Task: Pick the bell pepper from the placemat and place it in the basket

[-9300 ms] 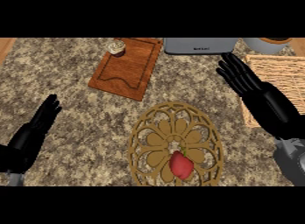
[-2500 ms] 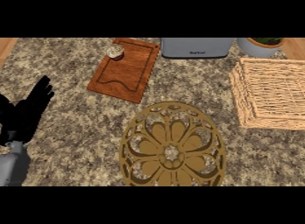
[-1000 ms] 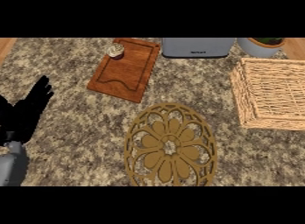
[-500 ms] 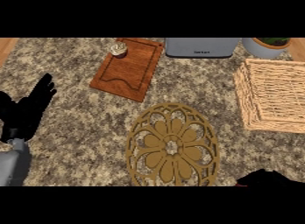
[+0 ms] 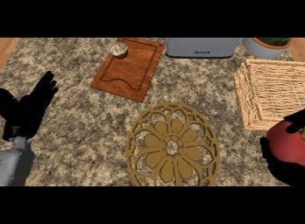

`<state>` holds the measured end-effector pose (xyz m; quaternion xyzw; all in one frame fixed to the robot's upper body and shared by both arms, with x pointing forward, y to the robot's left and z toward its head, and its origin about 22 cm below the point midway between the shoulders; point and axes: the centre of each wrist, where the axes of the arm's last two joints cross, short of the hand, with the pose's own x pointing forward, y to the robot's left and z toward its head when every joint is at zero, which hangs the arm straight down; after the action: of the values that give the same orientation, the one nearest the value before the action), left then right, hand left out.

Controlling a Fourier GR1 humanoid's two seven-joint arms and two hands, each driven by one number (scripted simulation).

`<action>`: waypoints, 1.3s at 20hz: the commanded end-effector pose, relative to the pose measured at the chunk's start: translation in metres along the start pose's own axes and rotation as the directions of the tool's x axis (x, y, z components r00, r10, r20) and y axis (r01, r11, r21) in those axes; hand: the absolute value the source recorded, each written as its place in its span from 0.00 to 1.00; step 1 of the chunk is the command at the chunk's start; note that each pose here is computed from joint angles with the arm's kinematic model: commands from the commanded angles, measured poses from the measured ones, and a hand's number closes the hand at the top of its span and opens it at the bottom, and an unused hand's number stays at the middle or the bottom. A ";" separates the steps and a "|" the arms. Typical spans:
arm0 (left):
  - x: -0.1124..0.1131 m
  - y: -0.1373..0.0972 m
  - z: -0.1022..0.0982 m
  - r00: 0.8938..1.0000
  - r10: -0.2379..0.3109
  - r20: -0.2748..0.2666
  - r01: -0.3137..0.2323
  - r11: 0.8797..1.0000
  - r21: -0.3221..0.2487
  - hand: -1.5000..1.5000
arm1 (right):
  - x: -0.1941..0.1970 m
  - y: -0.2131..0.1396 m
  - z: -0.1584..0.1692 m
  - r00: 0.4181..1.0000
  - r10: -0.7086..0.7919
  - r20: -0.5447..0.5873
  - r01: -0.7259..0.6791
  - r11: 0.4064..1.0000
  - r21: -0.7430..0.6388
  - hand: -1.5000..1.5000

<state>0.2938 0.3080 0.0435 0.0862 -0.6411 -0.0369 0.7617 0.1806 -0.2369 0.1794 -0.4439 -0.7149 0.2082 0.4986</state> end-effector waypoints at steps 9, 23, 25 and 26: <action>-0.010 -0.007 0.003 1.000 -0.004 -0.002 0.004 1.000 -0.004 0.50 | -0.093 -0.018 -0.077 0.979 -0.196 -0.058 0.199 0.979 0.049 1.00; -0.005 -0.012 0.011 1.000 -0.001 -0.010 0.001 1.000 0.000 0.50 | -0.158 0.010 -0.120 0.967 -0.187 -0.176 0.184 0.982 -0.031 0.00; 0.015 0.006 -0.006 1.000 0.008 0.002 -0.008 1.000 -0.004 0.50 | -0.166 -0.002 -0.127 0.968 -0.209 -0.137 0.209 0.978 -0.015 0.00; -0.011 -0.004 -0.003 1.000 -0.022 -0.004 0.022 0.999 0.025 0.50 | -0.180 -0.009 -0.115 0.963 -0.239 -0.123 0.241 0.971 -0.005 0.00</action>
<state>0.2947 0.3096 0.0383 0.0912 -0.6387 -0.0347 0.7633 0.2977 -0.3890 0.1415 -0.3866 -0.7148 0.1155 0.5713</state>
